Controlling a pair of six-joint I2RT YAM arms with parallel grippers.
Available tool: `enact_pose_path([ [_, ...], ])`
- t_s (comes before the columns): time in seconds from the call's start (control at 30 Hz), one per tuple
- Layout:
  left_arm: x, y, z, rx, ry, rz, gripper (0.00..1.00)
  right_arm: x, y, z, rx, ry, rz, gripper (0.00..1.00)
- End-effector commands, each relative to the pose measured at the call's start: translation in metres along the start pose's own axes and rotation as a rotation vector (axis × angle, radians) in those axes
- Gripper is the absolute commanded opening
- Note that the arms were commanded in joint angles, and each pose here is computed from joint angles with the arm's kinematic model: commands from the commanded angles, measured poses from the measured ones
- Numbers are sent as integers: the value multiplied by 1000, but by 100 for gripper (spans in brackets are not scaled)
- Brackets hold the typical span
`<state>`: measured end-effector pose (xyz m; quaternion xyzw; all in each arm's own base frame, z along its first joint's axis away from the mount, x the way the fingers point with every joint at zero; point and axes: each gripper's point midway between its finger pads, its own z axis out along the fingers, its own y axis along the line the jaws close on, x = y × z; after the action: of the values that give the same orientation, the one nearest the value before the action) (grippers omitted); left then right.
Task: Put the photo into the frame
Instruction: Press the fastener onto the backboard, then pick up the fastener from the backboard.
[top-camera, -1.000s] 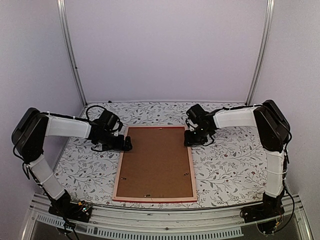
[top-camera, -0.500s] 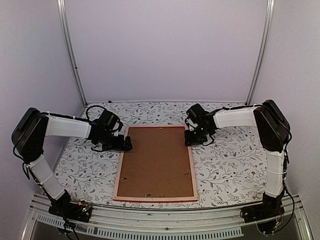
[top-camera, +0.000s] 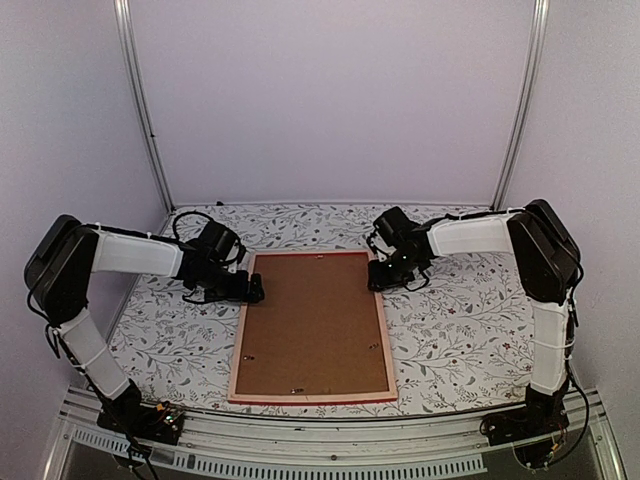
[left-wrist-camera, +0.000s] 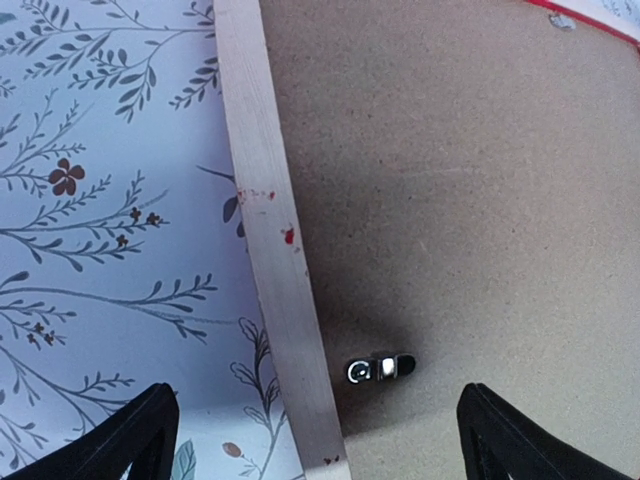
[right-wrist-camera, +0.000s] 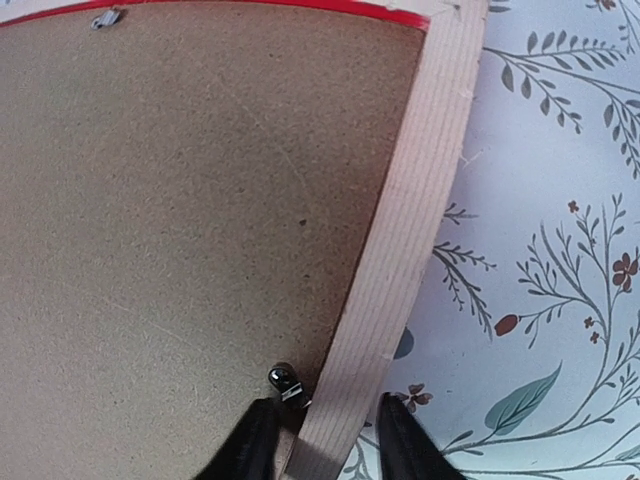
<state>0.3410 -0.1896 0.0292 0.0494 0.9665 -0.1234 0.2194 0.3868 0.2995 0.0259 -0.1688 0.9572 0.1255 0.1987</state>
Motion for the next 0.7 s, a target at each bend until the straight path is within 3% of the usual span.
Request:
enact_pose_path([
  [0.0,-3,3,0,-23,-3,9,100,-10,1,-11,-15,-46,-28,56],
  [0.1,-3,4,-1,-30,-6,9,100,-13,5,-24,-36,-64,-7,64],
  [0.27,-5,3,-6,-25,-20,10,100,0,12,-36,-87,-47,31,67],
  [0.67,0,14,-16,-72,-33,-2,100,95,48,-59,-27,60,24,76],
])
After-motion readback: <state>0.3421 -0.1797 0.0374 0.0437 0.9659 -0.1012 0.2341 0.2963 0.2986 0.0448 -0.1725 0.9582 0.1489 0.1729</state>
